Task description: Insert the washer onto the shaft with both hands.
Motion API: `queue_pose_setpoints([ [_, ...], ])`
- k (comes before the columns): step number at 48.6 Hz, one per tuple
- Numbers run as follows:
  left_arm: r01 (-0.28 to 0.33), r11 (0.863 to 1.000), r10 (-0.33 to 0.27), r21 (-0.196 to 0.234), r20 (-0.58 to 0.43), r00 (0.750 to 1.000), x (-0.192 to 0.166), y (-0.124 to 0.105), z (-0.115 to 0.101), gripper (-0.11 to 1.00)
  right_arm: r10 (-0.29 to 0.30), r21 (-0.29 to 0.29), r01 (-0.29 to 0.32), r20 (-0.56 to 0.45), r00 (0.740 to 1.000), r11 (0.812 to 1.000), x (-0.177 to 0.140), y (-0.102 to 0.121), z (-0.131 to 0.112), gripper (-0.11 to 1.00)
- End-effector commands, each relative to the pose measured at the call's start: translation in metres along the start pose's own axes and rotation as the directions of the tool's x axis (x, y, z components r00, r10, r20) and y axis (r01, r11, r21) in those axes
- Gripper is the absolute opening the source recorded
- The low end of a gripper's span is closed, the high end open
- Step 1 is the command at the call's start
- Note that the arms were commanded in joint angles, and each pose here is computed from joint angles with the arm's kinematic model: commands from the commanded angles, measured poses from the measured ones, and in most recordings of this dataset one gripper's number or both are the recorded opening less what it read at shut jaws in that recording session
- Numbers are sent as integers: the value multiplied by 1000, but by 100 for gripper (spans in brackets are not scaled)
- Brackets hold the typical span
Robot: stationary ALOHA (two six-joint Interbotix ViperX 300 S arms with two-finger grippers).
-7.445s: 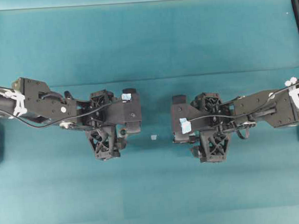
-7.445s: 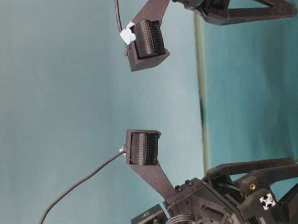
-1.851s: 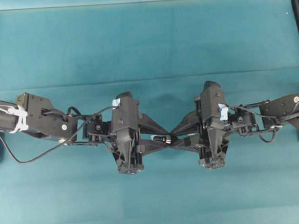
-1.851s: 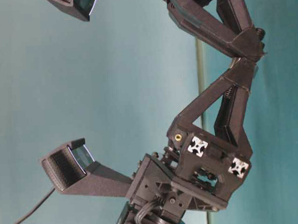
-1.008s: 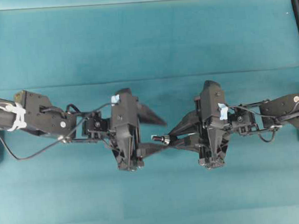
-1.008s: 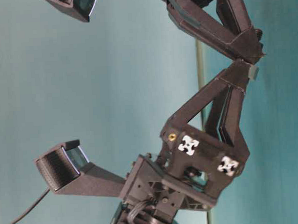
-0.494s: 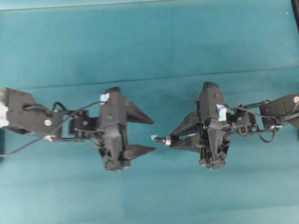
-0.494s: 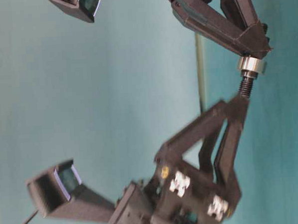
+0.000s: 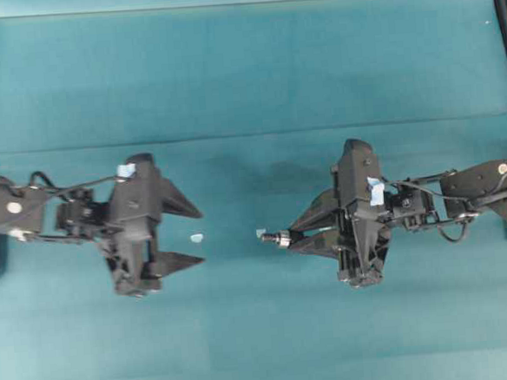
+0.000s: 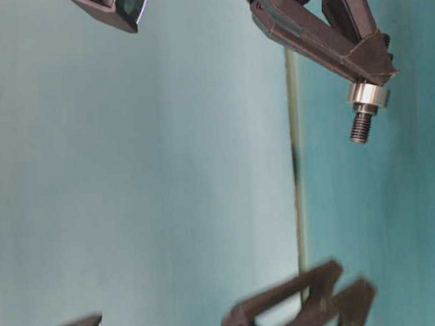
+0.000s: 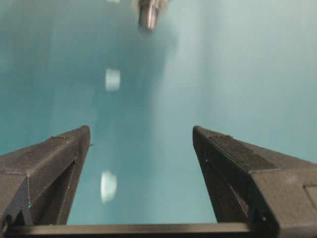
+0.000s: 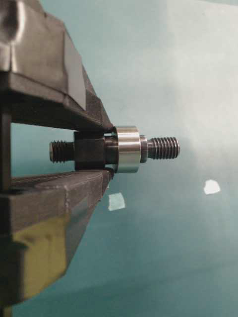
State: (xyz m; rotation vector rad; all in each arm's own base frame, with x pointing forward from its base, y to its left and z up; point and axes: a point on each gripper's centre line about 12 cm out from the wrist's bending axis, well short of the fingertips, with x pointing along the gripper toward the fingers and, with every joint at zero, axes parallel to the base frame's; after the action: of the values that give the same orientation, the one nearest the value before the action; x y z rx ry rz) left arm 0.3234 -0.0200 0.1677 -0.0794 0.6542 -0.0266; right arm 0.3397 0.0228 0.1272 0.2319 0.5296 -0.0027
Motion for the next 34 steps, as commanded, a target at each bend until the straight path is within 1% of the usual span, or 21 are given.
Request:
queue_pose_setpoints([
  [1,4,1000,-4,1,32,999,-11,-1,7,90,10,-5,-10,29,1000,1000,0,3,9,0],
  [13,4,1000,-4,3,33,999,-24,0,-2,90,10,-5,-10,29,1000,1000,0,3,9,0],
  [34,4,1000,-4,1,33,999,-25,0,-3,90,10,-5,-10,29,1000,1000,1,4,9,0],
])
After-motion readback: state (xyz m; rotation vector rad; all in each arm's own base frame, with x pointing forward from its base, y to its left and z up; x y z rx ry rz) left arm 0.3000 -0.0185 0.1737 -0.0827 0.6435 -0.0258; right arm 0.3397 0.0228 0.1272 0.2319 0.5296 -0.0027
